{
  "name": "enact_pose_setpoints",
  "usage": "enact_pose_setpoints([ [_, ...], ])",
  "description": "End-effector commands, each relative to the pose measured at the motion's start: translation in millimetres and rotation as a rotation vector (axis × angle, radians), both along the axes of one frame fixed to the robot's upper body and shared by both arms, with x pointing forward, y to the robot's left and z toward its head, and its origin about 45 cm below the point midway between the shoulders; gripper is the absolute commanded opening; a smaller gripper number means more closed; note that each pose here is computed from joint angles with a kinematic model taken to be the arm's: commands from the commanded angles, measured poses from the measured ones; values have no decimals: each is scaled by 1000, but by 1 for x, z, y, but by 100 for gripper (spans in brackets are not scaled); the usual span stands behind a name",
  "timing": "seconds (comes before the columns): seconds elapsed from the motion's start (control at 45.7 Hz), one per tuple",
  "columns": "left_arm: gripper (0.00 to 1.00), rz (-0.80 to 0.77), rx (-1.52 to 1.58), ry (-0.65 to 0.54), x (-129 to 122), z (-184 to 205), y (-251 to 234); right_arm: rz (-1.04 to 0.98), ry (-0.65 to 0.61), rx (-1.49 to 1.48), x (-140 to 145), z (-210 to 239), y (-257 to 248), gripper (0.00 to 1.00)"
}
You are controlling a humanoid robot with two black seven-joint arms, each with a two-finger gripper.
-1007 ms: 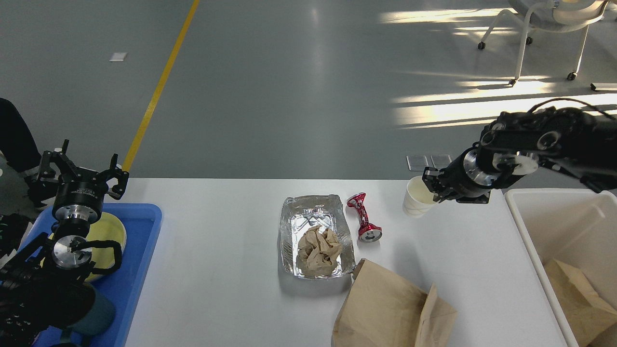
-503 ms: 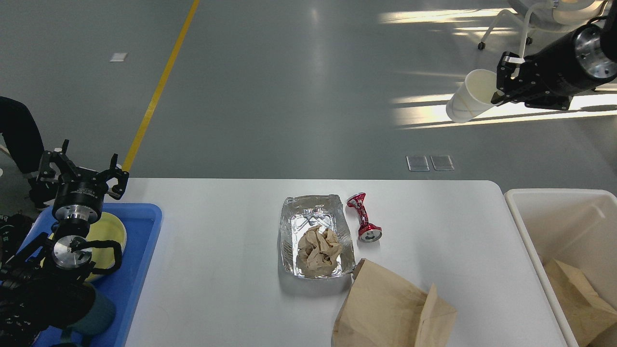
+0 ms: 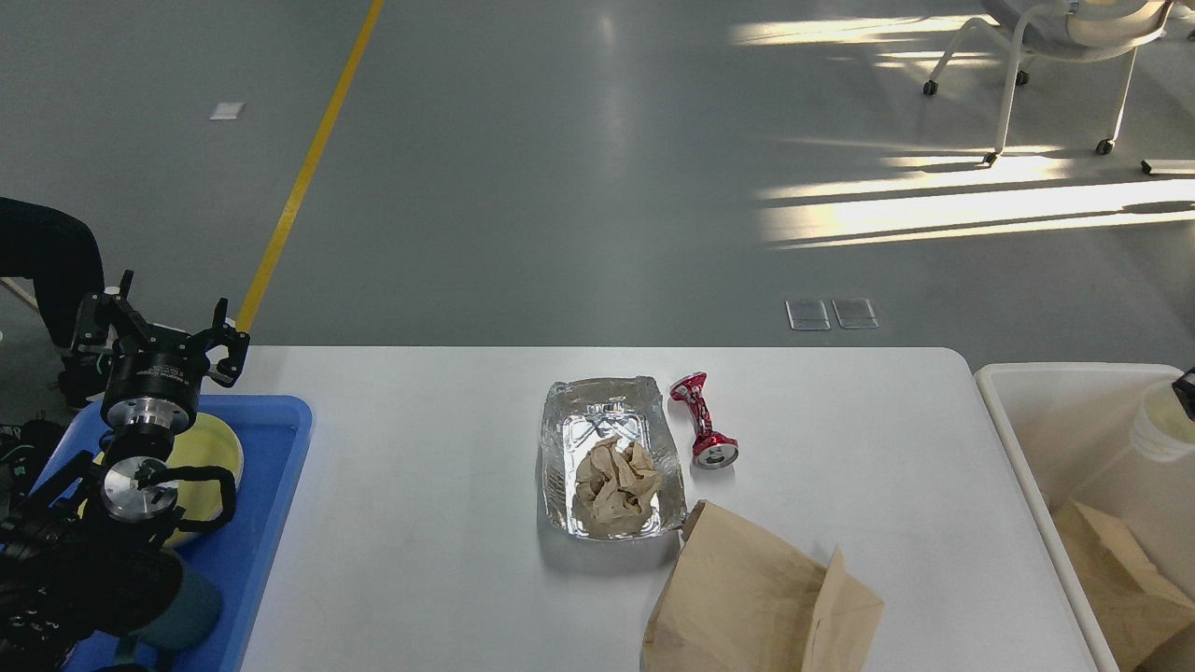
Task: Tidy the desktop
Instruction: 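Lift the second white cup and drop it into the white bin, then move the right gripper toward the brown paper bag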
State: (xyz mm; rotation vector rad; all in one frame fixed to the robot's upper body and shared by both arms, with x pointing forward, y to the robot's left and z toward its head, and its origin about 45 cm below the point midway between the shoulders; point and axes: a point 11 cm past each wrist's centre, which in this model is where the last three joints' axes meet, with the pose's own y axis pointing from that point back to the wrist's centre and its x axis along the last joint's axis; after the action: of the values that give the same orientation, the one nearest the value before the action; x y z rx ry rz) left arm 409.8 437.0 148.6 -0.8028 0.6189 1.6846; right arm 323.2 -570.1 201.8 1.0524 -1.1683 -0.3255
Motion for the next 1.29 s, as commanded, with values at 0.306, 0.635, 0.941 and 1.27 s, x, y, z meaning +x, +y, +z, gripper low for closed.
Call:
enact_pose_setpoints([
  [0.306, 96, 1, -1, 0, 0, 0, 0, -28, 38, -68, -23, -48, -3, 100],
  [0.635, 96, 0, 0, 0, 0, 0, 0, 148, -57, 65, 52, 2, 80, 100],
  [0.941, 96, 0, 0, 0, 0, 0, 0, 585, 14, 231, 104, 104, 226, 100],
  [1.27, 96, 0, 0, 0, 0, 0, 0, 986, 88, 386, 91, 196, 349, 100],
])
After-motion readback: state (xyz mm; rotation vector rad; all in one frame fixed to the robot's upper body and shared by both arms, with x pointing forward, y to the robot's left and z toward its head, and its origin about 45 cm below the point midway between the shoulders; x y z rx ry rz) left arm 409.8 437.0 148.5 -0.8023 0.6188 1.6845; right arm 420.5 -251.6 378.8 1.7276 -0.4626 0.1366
